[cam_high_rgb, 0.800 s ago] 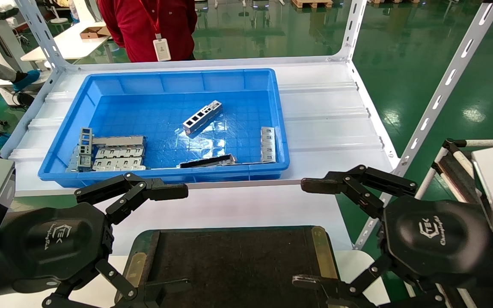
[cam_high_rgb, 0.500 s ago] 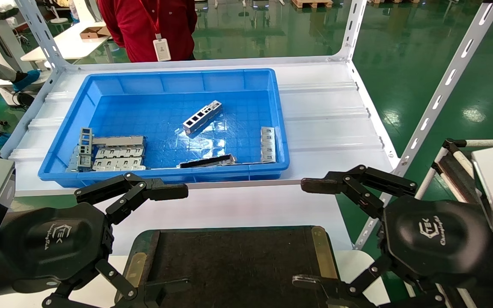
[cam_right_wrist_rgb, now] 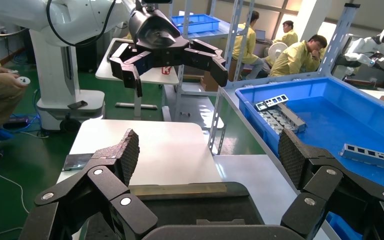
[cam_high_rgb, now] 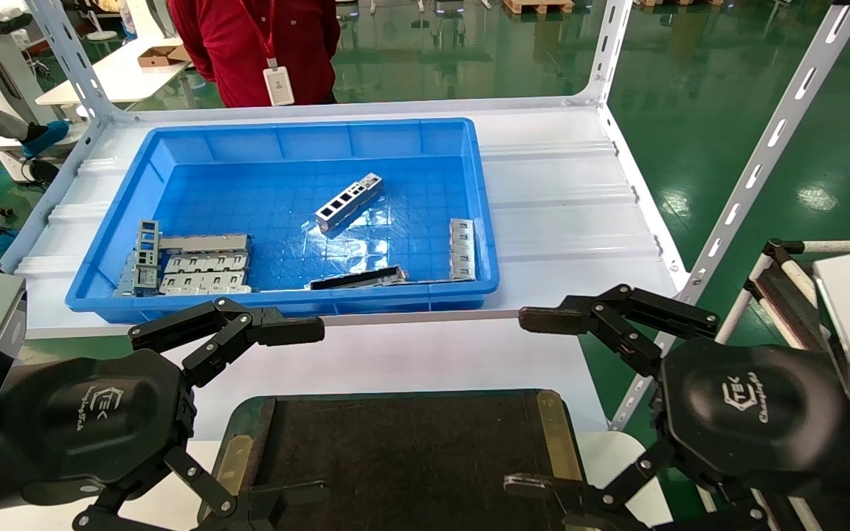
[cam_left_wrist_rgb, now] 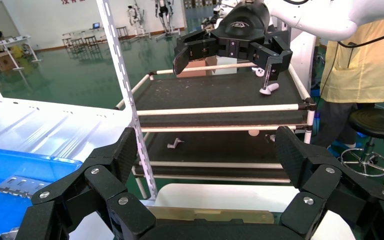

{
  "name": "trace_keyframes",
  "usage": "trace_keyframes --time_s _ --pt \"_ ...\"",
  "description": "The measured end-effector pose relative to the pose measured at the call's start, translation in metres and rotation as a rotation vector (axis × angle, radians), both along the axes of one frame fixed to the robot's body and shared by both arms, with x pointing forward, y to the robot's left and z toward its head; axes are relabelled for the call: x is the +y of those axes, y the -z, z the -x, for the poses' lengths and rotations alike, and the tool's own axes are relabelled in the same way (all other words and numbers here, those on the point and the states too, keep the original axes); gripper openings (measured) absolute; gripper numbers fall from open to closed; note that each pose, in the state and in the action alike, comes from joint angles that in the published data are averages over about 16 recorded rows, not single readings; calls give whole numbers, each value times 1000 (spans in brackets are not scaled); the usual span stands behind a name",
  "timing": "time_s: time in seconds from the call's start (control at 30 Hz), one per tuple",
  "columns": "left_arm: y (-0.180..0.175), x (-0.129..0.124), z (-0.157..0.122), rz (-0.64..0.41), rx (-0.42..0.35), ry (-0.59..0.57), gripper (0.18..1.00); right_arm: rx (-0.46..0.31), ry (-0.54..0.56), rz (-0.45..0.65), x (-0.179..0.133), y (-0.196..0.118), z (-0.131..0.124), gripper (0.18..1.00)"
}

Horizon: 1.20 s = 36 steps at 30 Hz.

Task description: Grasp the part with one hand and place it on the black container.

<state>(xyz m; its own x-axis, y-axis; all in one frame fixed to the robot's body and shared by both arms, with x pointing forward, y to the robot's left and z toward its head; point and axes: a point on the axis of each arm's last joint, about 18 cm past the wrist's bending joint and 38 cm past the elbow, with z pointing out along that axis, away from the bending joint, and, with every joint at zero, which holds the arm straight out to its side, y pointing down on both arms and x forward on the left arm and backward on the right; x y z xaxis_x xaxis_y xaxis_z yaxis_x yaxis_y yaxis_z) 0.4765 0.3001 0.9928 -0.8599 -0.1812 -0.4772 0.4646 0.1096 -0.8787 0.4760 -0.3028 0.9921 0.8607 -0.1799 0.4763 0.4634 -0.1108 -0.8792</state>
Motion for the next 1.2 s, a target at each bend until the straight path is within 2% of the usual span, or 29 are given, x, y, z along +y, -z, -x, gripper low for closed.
trace_keyframes --time_s 0.77,1.2 --pt "-2 0 -2 7 -2 -11 1001 0 0 0 0 0 0 1001" --pt "-2 -4 -25 15 -23 -114 1001 0 0 0 0 0 0 1001"
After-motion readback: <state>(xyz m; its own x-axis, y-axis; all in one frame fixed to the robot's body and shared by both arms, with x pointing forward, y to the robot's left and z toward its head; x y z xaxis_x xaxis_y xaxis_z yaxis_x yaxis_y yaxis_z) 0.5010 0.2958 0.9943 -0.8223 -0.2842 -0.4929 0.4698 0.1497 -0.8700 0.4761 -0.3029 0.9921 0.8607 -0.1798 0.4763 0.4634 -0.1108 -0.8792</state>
